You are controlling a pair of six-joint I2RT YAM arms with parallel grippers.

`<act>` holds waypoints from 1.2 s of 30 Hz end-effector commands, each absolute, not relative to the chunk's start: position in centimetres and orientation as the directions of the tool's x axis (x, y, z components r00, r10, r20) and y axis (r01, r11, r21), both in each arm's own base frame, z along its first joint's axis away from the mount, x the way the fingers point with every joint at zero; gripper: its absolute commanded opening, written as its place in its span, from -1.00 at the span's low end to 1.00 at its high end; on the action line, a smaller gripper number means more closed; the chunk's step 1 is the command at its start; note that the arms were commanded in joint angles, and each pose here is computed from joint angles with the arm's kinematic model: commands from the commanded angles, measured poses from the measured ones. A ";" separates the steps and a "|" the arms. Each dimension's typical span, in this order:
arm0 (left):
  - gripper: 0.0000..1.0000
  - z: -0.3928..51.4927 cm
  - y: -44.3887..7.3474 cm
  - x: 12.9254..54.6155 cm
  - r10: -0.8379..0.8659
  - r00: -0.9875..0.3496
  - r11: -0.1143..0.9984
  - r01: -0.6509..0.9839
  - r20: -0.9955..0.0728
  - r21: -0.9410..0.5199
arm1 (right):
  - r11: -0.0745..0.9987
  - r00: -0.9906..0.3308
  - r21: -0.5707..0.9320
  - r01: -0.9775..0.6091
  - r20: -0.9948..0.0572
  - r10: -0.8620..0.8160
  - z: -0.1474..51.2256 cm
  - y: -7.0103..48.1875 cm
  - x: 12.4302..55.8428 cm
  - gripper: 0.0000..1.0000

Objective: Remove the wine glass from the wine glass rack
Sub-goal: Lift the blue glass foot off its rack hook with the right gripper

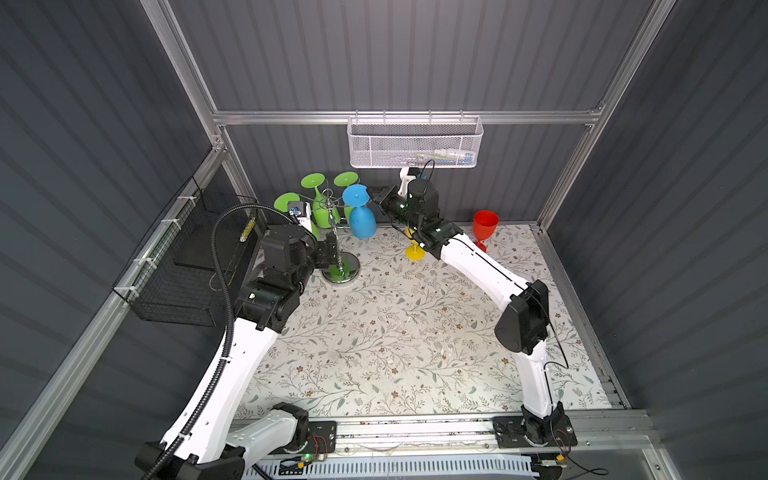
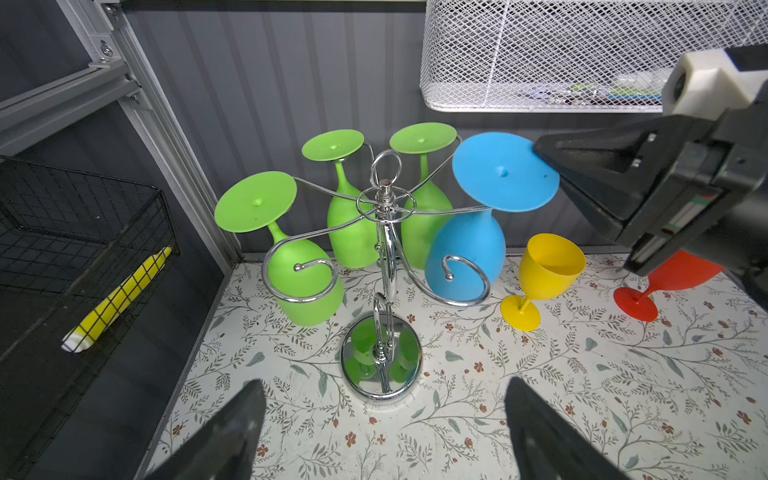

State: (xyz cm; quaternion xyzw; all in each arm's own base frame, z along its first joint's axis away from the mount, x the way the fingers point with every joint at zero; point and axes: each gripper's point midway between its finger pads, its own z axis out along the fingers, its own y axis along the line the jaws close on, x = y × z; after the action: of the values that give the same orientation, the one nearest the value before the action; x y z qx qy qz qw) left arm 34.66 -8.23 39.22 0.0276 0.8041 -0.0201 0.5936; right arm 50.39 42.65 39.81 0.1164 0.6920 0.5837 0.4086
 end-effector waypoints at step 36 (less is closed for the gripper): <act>0.79 38.6 -8.9 35.0 0.010 -0.302 0.995 0.102 -0.953 -0.022 | 0.274 -0.534 0.887 -0.373 -0.446 0.718 41.9 39.6 54.5 -1.00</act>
State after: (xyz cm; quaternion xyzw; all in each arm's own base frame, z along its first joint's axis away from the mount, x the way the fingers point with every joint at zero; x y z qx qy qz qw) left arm 34.66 -8.69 38.72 0.0362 0.8072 -0.0292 0.5884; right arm 54.56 39.41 40.80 0.1403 0.6650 0.5760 0.4541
